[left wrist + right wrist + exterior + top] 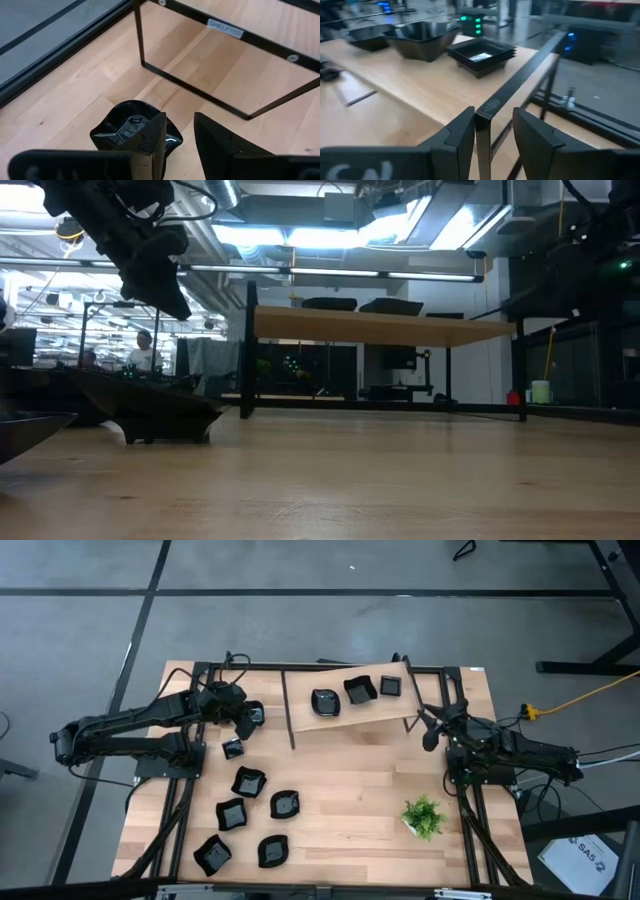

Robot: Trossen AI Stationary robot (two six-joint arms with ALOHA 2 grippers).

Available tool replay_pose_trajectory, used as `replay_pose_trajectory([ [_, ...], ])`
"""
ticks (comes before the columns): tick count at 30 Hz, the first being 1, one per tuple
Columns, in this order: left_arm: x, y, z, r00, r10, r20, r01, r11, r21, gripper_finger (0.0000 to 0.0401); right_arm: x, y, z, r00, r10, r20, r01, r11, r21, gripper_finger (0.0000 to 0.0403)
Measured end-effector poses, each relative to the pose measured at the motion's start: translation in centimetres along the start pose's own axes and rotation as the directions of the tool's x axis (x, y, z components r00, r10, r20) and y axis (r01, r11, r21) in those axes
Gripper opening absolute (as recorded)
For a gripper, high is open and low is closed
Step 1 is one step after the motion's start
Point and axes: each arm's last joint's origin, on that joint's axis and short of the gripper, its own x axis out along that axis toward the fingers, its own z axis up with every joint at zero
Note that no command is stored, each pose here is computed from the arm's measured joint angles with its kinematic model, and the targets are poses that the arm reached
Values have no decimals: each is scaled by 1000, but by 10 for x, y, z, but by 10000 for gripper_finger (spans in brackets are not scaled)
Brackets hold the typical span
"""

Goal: Pick & Place Mini shaped plates
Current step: Adjust the shelf, then stack the leaf-shaped plate on top of the leaf-shaped plate on the shelf

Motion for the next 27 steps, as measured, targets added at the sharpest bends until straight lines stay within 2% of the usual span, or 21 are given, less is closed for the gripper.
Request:
replay_pose_trajectory([
  [8,0,0,0,1000,4,1,-4,1000,0,95,-1,-5,3,979,-195,54,194,980,36,132],
  [16,0,0,0,1000,4,1,-4,1000,0,95,-1,-5,8,976,-200,90,199,980,26,132],
  [23,0,0,0,1000,4,1,-4,1000,0,95,-3,-3,23,964,-175,202,180,984,-6,132],
  [27,0,0,0,1000,4,1,-4,1000,0,95,-3,2,26,974,15,226,1,998,-70,132],
])
